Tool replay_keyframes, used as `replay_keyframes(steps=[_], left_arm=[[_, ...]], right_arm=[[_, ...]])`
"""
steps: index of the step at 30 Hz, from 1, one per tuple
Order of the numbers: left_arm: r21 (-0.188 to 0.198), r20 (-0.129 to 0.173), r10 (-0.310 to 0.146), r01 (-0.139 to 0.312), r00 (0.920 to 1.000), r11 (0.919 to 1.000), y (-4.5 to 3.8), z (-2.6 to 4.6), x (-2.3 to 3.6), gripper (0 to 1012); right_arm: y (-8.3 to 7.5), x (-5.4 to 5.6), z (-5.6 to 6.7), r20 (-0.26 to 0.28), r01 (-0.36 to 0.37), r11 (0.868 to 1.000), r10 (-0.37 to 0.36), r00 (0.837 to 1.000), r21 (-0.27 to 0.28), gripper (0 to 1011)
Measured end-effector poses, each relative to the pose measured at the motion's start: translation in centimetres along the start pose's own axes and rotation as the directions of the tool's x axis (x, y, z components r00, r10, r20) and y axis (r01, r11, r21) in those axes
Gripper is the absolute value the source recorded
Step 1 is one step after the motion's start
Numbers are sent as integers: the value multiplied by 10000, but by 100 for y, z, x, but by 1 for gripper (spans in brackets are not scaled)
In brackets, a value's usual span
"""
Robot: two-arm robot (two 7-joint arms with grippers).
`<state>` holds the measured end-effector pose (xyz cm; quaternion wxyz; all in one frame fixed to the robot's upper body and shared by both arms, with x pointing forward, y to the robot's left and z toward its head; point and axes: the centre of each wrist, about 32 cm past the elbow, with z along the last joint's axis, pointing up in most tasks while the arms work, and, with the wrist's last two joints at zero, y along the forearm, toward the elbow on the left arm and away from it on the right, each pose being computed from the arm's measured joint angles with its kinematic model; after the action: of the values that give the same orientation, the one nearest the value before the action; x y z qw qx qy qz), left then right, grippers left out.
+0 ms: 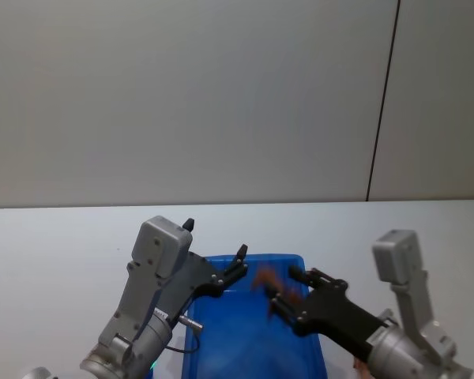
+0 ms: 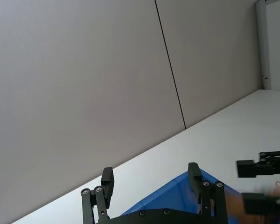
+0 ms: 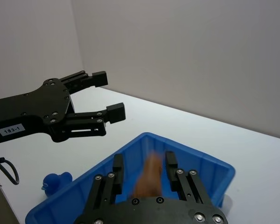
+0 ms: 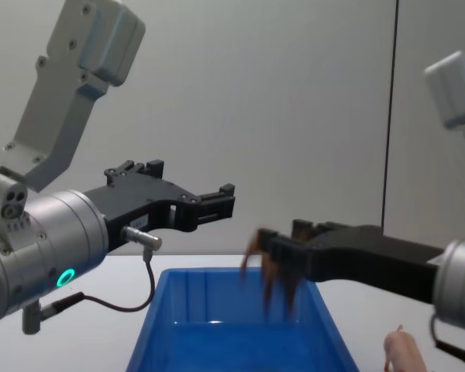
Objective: Pick up the two dolls from the table and place them into the box.
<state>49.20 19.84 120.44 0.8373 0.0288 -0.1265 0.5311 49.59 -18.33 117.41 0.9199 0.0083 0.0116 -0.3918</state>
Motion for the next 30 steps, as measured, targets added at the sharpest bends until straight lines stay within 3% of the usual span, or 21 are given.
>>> replay_keyframes(steps=[6,17,30], left_arm=[[1,0,-1,1,10000,10000,0,0,0,1001],[1,0,-1,1,10000,10000,0,0,0,1001],[1,0,-1,1,10000,10000,0,0,0,1001]], right_arm=[[184,23,-42,-212,-430,9990,427,9989,-157,691],[276,44,-42,-304,-228,9984,213,9993,-515,984],[120,5,43,26,911,9929,-911,9958,-765,1001]])
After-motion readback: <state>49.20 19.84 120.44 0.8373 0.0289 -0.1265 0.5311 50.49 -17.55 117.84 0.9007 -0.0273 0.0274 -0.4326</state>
